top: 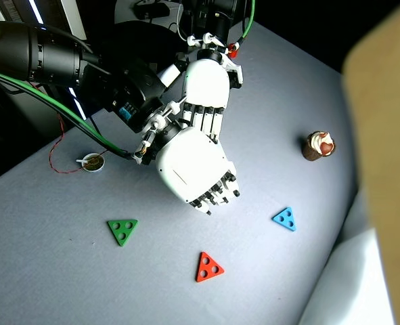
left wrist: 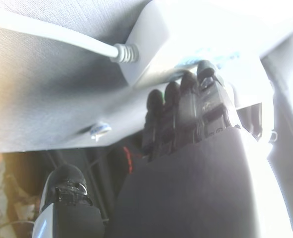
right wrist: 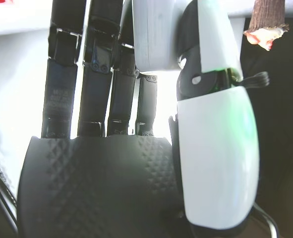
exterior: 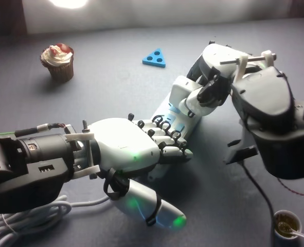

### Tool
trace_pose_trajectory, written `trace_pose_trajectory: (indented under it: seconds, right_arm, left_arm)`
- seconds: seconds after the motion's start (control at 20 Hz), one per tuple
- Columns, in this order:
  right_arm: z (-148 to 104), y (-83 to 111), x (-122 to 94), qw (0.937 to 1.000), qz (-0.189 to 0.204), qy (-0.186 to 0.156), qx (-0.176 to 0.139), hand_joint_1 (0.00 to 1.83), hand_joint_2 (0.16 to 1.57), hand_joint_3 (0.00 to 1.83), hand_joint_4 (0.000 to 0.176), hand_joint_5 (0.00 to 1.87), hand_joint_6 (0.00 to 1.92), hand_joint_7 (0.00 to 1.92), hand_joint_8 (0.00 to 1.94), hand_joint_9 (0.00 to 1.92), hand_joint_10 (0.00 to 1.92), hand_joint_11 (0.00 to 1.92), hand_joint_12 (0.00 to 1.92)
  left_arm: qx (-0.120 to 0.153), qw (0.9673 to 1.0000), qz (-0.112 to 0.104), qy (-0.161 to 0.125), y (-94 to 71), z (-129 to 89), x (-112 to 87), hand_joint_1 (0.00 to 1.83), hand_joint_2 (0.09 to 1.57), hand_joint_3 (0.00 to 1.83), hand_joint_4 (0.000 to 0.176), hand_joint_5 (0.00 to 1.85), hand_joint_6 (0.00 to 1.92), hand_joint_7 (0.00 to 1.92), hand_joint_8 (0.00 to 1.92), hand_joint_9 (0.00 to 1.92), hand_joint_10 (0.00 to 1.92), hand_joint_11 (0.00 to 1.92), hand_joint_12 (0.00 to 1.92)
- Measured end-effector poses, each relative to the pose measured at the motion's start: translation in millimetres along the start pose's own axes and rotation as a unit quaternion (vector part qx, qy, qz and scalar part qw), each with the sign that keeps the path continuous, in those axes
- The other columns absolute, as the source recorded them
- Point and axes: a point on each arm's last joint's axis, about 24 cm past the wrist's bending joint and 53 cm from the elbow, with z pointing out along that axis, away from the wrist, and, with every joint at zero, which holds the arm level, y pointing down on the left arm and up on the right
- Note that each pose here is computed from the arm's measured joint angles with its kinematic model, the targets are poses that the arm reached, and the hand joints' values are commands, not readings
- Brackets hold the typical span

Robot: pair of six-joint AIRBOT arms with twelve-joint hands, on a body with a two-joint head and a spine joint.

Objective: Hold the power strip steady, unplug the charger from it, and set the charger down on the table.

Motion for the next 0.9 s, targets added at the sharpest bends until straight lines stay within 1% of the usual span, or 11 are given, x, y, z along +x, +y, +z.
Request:
trace_pose_trajectory:
  seconds: [0.05, 0.15, 0.35, 0.4, 0.45, 0.6, 0.7, 0.75, 0.8, 0.85, 0.9]
  right_arm:
    - [-2, 2.2, 0, 0.9999, -0.008, 0.0, -0.008, 1.25, 1.06, 0.0, 0.0, 1.01, 0.95, 1.24, 0.53, 1.23, 0.0, 0.86, 0.8]
    - [-6, 11.6, -4, 0.9992, -0.024, -0.003, -0.03, 1.25, 1.07, 0.0, 0.0, 1.0, 0.97, 1.21, 0.57, 1.22, 0.0, 0.84, 0.81]
    - [-13, 31.2, -15, 0.9954, -0.058, -0.019, -0.074, 1.25, 1.07, 0.0, 0.0, 1.0, 0.96, 1.21, 0.58, 1.22, 0.0, 0.84, 0.81]
    - [-15, 34.3, -18, 0.9934, -0.077, -0.028, -0.08, 1.25, 1.06, 0.0, 0.0, 1.02, 0.92, 1.23, 0.55, 1.23, 0.0, 0.88, 0.76]
    - [-16, 34.1, -22, 0.9924, -0.087, -0.035, -0.079, 1.25, 1.06, 0.0, 0.0, 1.02, 0.92, 1.24, 0.54, 1.23, 0.0, 0.88, 0.75]
    - [-20, 29.4, -41, 0.987, -0.13, -0.055, -0.076, 1.25, 1.05, 0.0, 0.0, 1.02, 0.92, 1.27, 0.47, 1.24, 0.0, 0.89, 0.73]
    - [-26, 33.3, -48, 0.9745, -0.197, -0.055, -0.093, 1.26, 1.04, 0.0, 0.0, 1.04, 0.89, 1.3, 0.43, 1.25, 0.0, 0.9, 0.71]
    - [-32, 39.8, -48, 0.9551, -0.267, -0.054, -0.117, 1.26, 1.04, 0.0, 0.0, 1.04, 0.89, 1.3, 0.41, 1.25, 0.0, 0.89, 0.71]
    - [-38, 45.2, -45, 0.9382, -0.314, -0.057, -0.134, 1.26, 1.05, 0.0, 0.0, 1.03, 0.91, 1.29, 0.44, 1.24, 0.0, 0.88, 0.71]
    - [-42, 47.6, -41, 0.9257, -0.345, -0.054, -0.145, 1.26, 1.05, 0.0, 0.0, 1.03, 0.9, 1.28, 0.45, 1.24, 0.0, 0.88, 0.71]
    - [-50, 49.5, -34, 0.907, -0.385, -0.046, -0.163, 1.25, 1.05, 0.0, 0.0, 1.02, 0.91, 1.26, 0.49, 1.23, 0.0, 0.88, 0.71]
  left_arm:
    - [0.0, 1.0, -0.001, 0.0, 0.0, 0, 0.1, 0.02, 1.0, 0.0, 0.0, 0.17, 0.0, 0.16, 0.0, 0.13, 0.0, 0.07, 0.04]
    - [0.0, 1.0, -0.001, 0.0, -0.2, 0, -0.2, 0.03, 1.0, 0.0, 0.0, 0.18, 0.0, 0.17, 0.0, 0.14, 0.0, 0.07, 0.04]
    - [0.0, 1.0, -0.005, 0.0, 0.1, 0, -0.2, 0.03, 1.0, 0.0, 0.0, 0.17, 0.0, 0.17, 0.01, 0.14, 0.01, 0.09, 0.05]
    - [0.0, 1.0, -0.005, 0.0, -0.1, 0, -0.1, 0.03, 1.0, 0.0, 0.0, 0.17, 0.0, 0.17, 0.01, 0.15, 0.01, 0.09, 0.05]
    - [0.0, 1.0, -0.005, 0.0, 0.1, 0, -0.1, 0.03, 1.0, 0.0, 0.0, 0.17, 0.0, 0.17, 0.0, 0.14, 0.0, 0.09, 0.05]
    - [0.0, 1.0, -0.005, 0.0, 0.0, 0, -0.3, 0.05, 0.99, 0.0, 0.0, 0.18, 0.0, 0.18, 0.01, 0.15, 0.01, 0.1, 0.05]
    - [0.0, 1.0, -0.006, -0.001, 0.0, 0, -0.3, 0.04, 1.0, 0.0, 0.0, 0.17, 0.0, 0.17, 0.0, 0.15, 0.0, 0.09, 0.04]
    - [0.0, 1.0, -0.006, -0.002, 0.4, -1, -1.2, 0.03, 1.0, 0.0, 0.0, 0.17, 0.0, 0.18, 0.0, 0.15, 0.0, 0.1, 0.05]
    - [-0.001, 1.0, -0.006, -0.002, 1.1, -1, -1.8, 0.03, 1.0, 0.0, 0.0, 0.17, 0.0, 0.18, 0.0, 0.15, 0.0, 0.09, 0.04]
    - [-0.001, 1.0, -0.007, -0.002, 1.1, -1, -1.8, 0.03, 1.0, 0.0, 0.0, 0.17, 0.0, 0.18, 0.0, 0.15, 0.0, 0.09, 0.04]
    - [-0.001, 1.0, -0.006, -0.002, 1.4, -1, -1.6, 0.03, 1.0, 0.0, 0.0, 0.17, 0.0, 0.18, 0.0, 0.15, 0.0, 0.09, 0.04]
